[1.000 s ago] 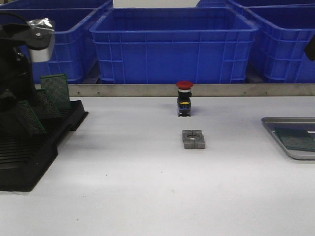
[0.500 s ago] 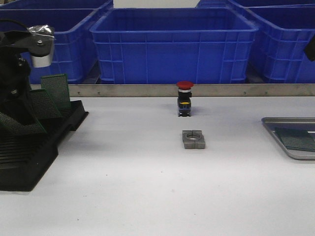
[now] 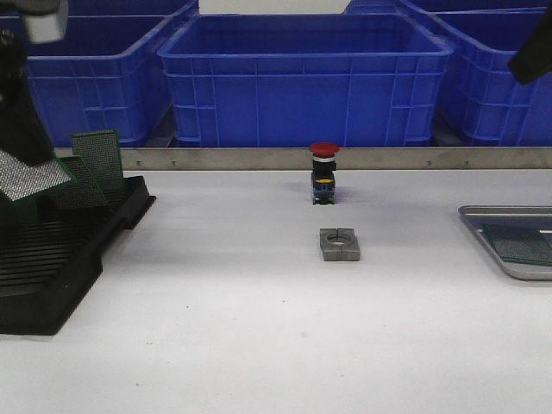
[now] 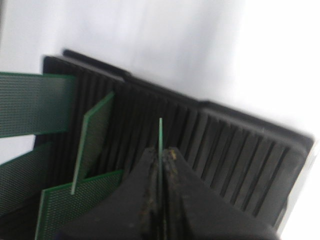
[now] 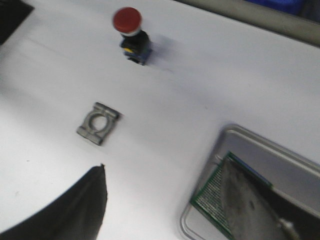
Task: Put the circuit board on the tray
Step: 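Grasp a second green board in the rack with the left gripper and lift, then pass the second board from the left gripper to the right gripper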
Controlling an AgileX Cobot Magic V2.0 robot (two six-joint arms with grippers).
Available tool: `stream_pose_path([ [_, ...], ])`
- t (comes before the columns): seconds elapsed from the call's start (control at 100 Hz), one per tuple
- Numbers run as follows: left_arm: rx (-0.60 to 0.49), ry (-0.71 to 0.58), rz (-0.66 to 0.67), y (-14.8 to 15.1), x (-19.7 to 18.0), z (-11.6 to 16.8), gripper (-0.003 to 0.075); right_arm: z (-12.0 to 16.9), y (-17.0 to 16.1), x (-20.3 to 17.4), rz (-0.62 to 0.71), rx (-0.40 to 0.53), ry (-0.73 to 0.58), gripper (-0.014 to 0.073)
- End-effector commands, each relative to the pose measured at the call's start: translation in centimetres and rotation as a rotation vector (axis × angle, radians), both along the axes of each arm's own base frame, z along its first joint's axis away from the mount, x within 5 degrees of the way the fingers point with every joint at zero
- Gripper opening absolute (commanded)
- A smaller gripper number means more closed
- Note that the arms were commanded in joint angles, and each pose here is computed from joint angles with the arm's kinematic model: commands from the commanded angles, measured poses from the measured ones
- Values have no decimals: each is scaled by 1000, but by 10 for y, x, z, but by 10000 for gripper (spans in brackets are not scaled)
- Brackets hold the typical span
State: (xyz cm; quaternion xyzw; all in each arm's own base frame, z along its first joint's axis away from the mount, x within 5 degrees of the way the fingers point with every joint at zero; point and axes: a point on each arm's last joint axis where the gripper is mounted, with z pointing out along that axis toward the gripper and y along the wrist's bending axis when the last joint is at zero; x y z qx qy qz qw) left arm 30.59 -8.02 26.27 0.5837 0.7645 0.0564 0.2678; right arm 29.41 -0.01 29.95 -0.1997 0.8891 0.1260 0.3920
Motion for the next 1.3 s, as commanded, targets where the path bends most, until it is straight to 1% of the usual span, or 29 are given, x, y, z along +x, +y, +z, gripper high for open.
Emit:
stream_pose_path([
  [0.0,-148,-93,23,-7,-11,36,-20,29,23,-8,112,-13,-143,507],
  [0.05,-211,-98,-15,-16,-18,45,-20,32,40,-11,201,-38,-176,507],
  [0.08,-231,-104,-45,-21,-21,47,-20,32,47,-12,242,-55,-192,507],
  [0.1,-269,-103,-63,-26,-24,51,-20,32,56,-14,291,-73,-208,507],
  [0.2,-366,-103,-142,-44,-31,56,-20,31,86,-20,443,-117,-256,507],
  [0.3,-456,-74,-184,-61,-36,58,-20,32,110,-27,547,-150,-311,507],
  [0.42,-523,-15,-295,-80,-47,57,-20,28,134,-33,643,-161,-330,507],
  [0.56,-617,38,-350,-92,-52,57,-20,19,152,-35,705,-153,-302,507],
  [0.69,-684,72,-434,-97,-58,61,-20,13,160,-36,732,-147,-285,507],
  [0.79,-733,91,-436,-99,-60,64,-20,9,165,-37,751,-141,-271,507],
  [1.0,-744,103,-444,-99,-62,65,-20,5,181,-45,810,-127,-256,507],
  [1.099,-750,104,-444,-100,-62,65,-20,2,186,-44,807,-117,-253,502],
  [1.139,-753,106,-445,-100,-62,65,-20,1,187,-42,797,-107,-249,477],
  [1.189,-753,111,-450,-100,-62,65,-20,1,188,-41,781,-92,-249,424],
  [1.239,-754,115,-454,-100,-63,65,-20,1,188,-40,770,-77,-249,347],
  [1.289,-755,118,-457,-100,-63,65,-20,2,189,-40,754,-56,-250,235],
])
